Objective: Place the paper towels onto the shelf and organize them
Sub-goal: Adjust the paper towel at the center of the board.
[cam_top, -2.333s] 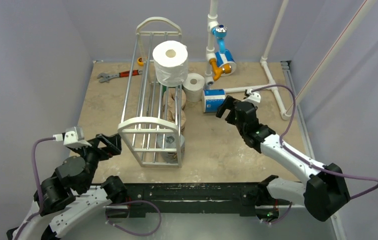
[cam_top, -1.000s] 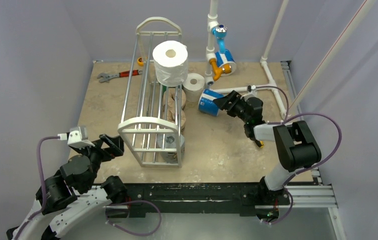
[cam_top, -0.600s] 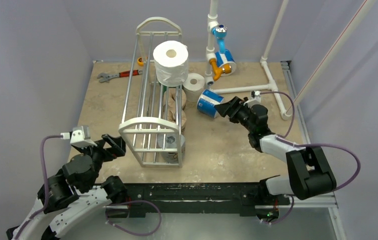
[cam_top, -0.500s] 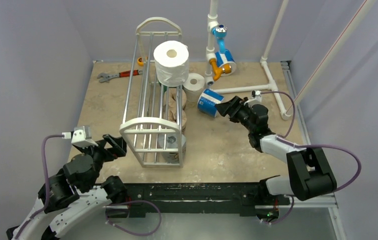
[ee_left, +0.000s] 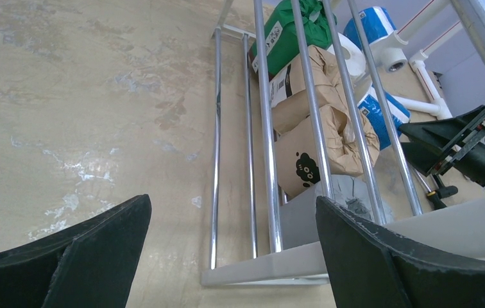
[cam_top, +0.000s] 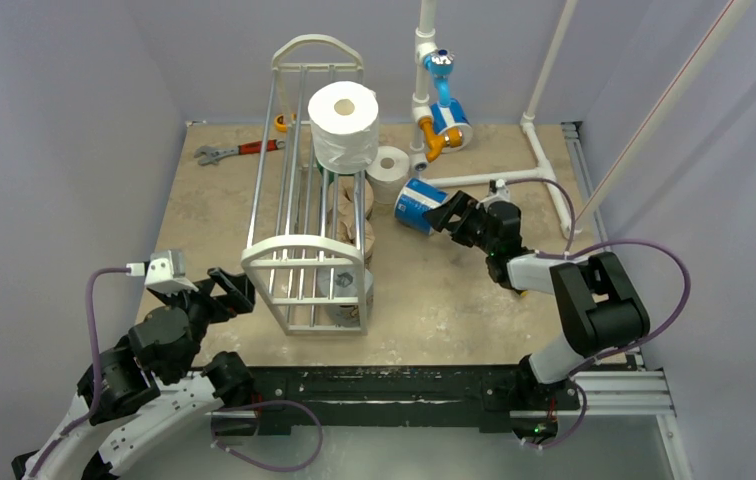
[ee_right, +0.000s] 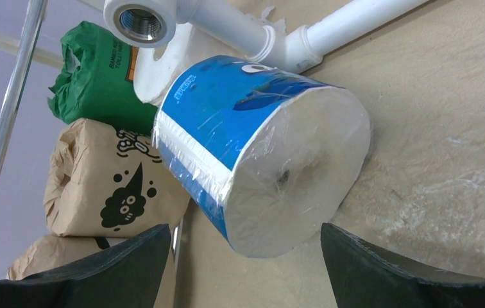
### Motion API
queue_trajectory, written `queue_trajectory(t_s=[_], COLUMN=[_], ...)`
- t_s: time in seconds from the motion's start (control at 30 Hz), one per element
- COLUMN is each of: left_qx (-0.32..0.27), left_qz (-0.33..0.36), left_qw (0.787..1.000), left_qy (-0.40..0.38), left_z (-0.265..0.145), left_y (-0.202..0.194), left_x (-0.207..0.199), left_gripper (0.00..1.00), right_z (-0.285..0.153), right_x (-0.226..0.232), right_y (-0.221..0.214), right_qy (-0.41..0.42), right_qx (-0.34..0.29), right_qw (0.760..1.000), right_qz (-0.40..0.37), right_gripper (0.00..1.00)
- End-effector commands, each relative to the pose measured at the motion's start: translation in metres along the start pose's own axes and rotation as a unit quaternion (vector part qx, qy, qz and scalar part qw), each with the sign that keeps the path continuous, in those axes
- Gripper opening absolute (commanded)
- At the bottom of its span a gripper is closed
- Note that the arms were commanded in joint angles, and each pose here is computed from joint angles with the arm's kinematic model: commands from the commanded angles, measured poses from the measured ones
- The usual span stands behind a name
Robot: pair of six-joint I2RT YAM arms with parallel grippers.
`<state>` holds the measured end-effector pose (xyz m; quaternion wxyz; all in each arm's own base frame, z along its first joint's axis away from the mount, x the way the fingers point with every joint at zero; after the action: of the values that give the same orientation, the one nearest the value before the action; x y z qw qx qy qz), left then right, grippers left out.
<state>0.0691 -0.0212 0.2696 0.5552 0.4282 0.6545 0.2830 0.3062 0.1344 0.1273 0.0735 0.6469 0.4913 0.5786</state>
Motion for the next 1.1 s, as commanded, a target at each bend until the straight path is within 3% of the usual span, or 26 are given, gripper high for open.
queue_trajectory(t_s=[0.0,0.23,0.43,0.57,0.67,0.8,1.07], left_qx=[-0.006,-0.021,-0.028,-0.032,-0.033,-0.034,-0.037], left_qz=[-0.011,-0.016,-0.017,-0.016,-0.019,-0.022,-0.031], left_qw=[1.000,1.000,0.999,0.999,0.999,0.999,0.999], left_qy=[0.002,0.016,0.027,0.032,0.033,0.030,0.018], left_z=[-0.003,-0.010,-0.014,-0.017,-0.018,-0.019,-0.018], left_y=[0.007,0.009,0.011,0.012,0.011,0.012,0.011], left_x=[-0.002,0.012,0.018,0.023,0.025,0.026,0.023], left_gripper=[1.00,1.00,1.00,1.00,1.00,1.00,1.00], right_z=[0.014,0.026,0.042,0.047,0.048,0.034,-0.032], right_x=[0.017,0.015,0.008,0.008,0.009,0.019,0.067], right_y=[0.025,0.030,0.029,0.027,0.025,0.031,0.039], right_qy=[0.034,0.026,0.016,0.028,0.037,0.029,-0.068], right_qx=[-0.049,-0.052,-0.037,-0.031,-0.027,-0.028,0.002], right_qw=[0.998,0.998,0.999,0.999,0.999,0.999,0.990], right_qz=[-0.010,-0.021,-0.018,-0.014,-0.009,-0.017,-0.126], right_gripper=[0.88,0.86,0.77,0.66,0.50,0.36,0.27])
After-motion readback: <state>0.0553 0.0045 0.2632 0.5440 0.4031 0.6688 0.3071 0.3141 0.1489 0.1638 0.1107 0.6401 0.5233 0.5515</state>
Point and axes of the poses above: each gripper's point midway between its finger pads, its own z axis out along the fingers, its own x axis along the line the jaws close on, y = z × x, the point moved 9 cm from there along -z, back along the fingers, and after that the axes turned 5 degrees about -z, right-handed, at the moved point
